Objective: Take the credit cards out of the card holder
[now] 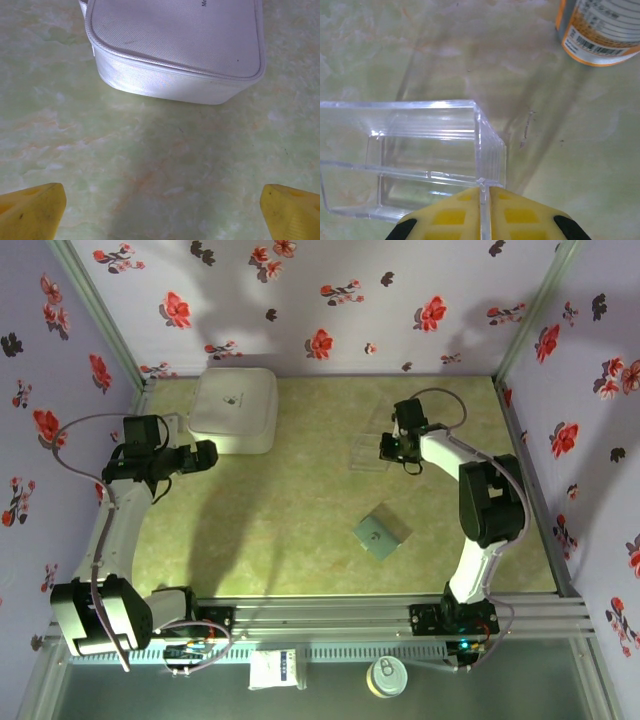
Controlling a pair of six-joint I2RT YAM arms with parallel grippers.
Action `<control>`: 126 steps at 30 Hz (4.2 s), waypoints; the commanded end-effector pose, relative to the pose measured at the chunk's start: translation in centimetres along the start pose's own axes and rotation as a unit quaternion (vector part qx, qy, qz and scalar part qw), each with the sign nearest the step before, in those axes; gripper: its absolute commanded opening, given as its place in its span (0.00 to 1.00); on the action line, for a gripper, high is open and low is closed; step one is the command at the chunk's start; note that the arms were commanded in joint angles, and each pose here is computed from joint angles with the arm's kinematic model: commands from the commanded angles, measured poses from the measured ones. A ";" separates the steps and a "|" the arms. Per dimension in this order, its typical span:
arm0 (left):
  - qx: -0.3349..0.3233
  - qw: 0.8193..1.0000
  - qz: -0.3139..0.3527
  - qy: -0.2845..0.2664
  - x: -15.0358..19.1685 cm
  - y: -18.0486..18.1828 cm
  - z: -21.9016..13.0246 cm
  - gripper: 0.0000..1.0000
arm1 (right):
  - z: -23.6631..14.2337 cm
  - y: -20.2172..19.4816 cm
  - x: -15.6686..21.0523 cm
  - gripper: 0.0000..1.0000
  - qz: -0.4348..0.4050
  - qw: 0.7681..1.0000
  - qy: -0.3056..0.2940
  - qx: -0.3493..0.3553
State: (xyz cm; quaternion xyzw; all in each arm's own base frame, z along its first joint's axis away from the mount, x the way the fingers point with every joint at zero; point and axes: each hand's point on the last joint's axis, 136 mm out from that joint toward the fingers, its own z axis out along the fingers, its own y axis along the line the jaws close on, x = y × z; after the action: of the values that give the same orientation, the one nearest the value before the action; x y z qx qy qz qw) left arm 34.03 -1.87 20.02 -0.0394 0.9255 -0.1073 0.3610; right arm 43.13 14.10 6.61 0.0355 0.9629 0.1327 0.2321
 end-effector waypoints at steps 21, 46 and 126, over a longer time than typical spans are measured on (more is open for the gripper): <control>0.014 1.000 0.000 0.000 0.3 -0.2 0.0 1.00 | 3.6 7.8 -3.7 0.08 0.003 1.000 -0.018 -0.010; 0.013 1.000 -0.001 0.004 0.4 0.0 0.3 1.00 | 4.1 8.9 -4.4 0.13 -0.050 0.999 -0.006 0.016; 0.038 0.999 -0.005 -0.002 0.3 -0.7 0.1 1.00 | -5.9 3.6 23.0 0.99 0.065 0.982 0.161 0.073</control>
State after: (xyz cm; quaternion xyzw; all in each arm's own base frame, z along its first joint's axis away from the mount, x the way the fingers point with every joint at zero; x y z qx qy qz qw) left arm 34.14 -2.67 19.65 -0.0339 0.9230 -0.1415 0.3563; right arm 18.39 18.43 2.11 0.0960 0.9914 0.0715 0.0521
